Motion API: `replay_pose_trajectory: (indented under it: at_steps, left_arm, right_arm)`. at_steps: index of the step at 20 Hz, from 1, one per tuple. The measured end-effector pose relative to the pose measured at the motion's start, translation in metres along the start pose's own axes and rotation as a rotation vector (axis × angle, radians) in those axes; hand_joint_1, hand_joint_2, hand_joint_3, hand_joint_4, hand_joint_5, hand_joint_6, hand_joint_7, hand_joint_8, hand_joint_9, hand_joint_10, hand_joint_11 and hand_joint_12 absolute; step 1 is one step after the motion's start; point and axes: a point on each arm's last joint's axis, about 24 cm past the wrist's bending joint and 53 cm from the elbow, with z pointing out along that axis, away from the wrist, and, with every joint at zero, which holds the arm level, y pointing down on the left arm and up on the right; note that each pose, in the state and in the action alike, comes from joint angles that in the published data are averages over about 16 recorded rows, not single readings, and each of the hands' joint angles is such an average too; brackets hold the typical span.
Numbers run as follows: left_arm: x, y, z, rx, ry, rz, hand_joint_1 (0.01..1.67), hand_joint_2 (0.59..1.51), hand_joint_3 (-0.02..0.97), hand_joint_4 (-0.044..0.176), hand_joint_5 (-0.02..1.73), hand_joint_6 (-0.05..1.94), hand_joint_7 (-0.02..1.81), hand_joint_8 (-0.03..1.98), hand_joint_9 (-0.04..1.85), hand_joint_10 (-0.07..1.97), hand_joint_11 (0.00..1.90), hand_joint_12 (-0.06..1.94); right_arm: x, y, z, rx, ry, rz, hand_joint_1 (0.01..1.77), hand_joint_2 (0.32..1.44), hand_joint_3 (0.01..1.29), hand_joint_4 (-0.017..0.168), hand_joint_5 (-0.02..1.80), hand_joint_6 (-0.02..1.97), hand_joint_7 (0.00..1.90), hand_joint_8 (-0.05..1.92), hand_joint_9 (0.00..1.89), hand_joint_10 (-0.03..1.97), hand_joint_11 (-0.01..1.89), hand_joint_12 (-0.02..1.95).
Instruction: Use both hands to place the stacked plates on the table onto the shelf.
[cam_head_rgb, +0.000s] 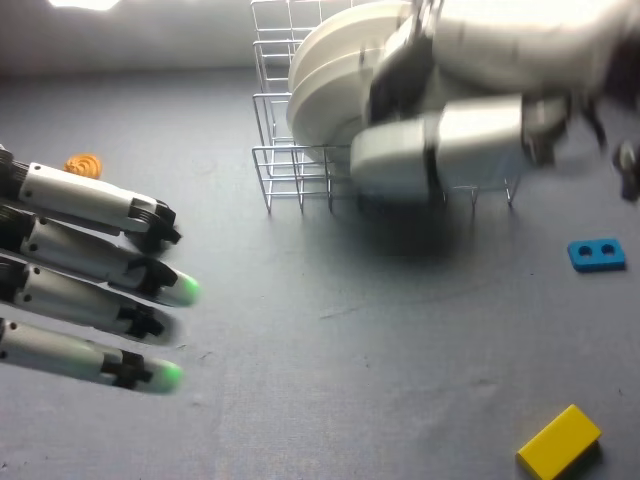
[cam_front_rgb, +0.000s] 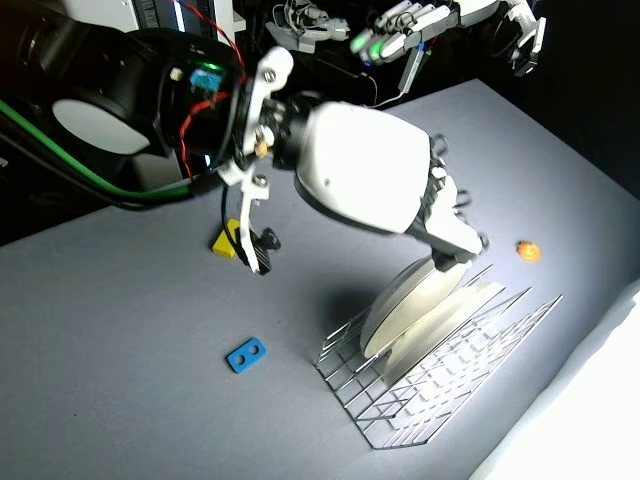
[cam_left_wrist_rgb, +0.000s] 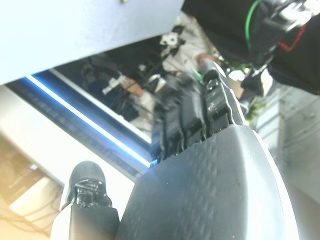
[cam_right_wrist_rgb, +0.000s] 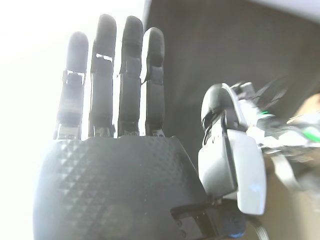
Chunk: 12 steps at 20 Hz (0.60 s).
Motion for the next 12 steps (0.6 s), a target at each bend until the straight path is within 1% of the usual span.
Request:
replay_pose_trajectory:
  at_steps: [2, 4, 5, 7, 10, 11, 12]
  left_arm:
    - [-0.001, 0.001, 0.000, -0.002, -0.002, 0.001, 0.10, 1.181, 0.017, 0.048, 0.73, 0.81, 0.81, 0.93, 0.75, 0.92, 0.60, 1.16]
    - [-0.001, 0.001, 0.001, -0.003, -0.003, 0.002, 0.18, 1.204, 0.017, 0.068, 0.91, 1.04, 1.01, 1.17, 0.96, 1.16, 0.82, 1.40]
    - [-0.001, 0.001, 0.001, -0.004, -0.003, 0.002, 0.22, 1.213, 0.017, 0.079, 1.01, 1.16, 1.11, 1.29, 1.07, 1.28, 0.93, 1.52]
    - [-0.001, 0.002, 0.001, -0.006, -0.003, 0.002, 0.26, 1.222, 0.017, 0.092, 1.14, 1.34, 1.25, 1.50, 1.21, 1.48, 1.08, 1.72]
    - [-0.001, 0.002, 0.001, -0.006, -0.004, 0.002, 0.33, 1.222, 0.017, 0.115, 1.31, 1.65, 1.42, 1.82, 1.40, 1.81, 1.33, 1.90]
    - [-0.001, 0.002, 0.001, -0.005, -0.005, 0.002, 0.36, 1.224, 0.017, 0.125, 1.37, 1.73, 1.49, 1.89, 1.48, 1.87, 1.43, 1.92]
    - [-0.001, 0.002, 0.001, -0.005, -0.004, 0.002, 0.39, 1.229, 0.017, 0.138, 1.43, 1.78, 1.55, 1.92, 1.56, 1.88, 1.52, 1.92]
  right_arm:
    - [0.010, 0.009, -0.010, -0.018, 0.026, -0.047, 0.23, 1.17, 0.01, 0.009, 0.93, 0.94, 1.03, 0.90, 0.90, 1.21, 0.68, 1.66]
    - [0.021, 0.017, -0.021, -0.032, 0.051, -0.085, 0.20, 1.18, 0.01, 0.024, 1.04, 1.17, 1.14, 1.13, 1.04, 1.38, 0.90, 1.72]
    - [0.026, 0.021, -0.026, -0.037, 0.063, -0.098, 0.21, 1.19, 0.01, 0.031, 1.10, 1.28, 1.19, 1.25, 1.11, 1.46, 1.00, 1.75]
    - [0.032, 0.026, -0.032, -0.045, 0.079, -0.113, 0.22, 1.19, 0.01, 0.039, 1.16, 1.47, 1.26, 1.45, 1.20, 1.61, 1.14, 1.81]
    - [0.038, 0.032, -0.041, -0.050, 0.094, -0.125, 0.26, 1.18, 0.01, 0.050, 1.26, 1.79, 1.35, 1.78, 1.34, 1.87, 1.36, 1.90]
    - [0.040, 0.033, -0.044, -0.050, 0.098, -0.128, 0.28, 1.19, 0.01, 0.055, 1.31, 1.86, 1.38, 1.84, 1.39, 1.91, 1.43, 1.91]
    - [0.041, 0.034, -0.047, -0.050, 0.102, -0.132, 0.30, 1.20, 0.01, 0.061, 1.36, 1.89, 1.43, 1.87, 1.44, 1.91, 1.51, 1.90]
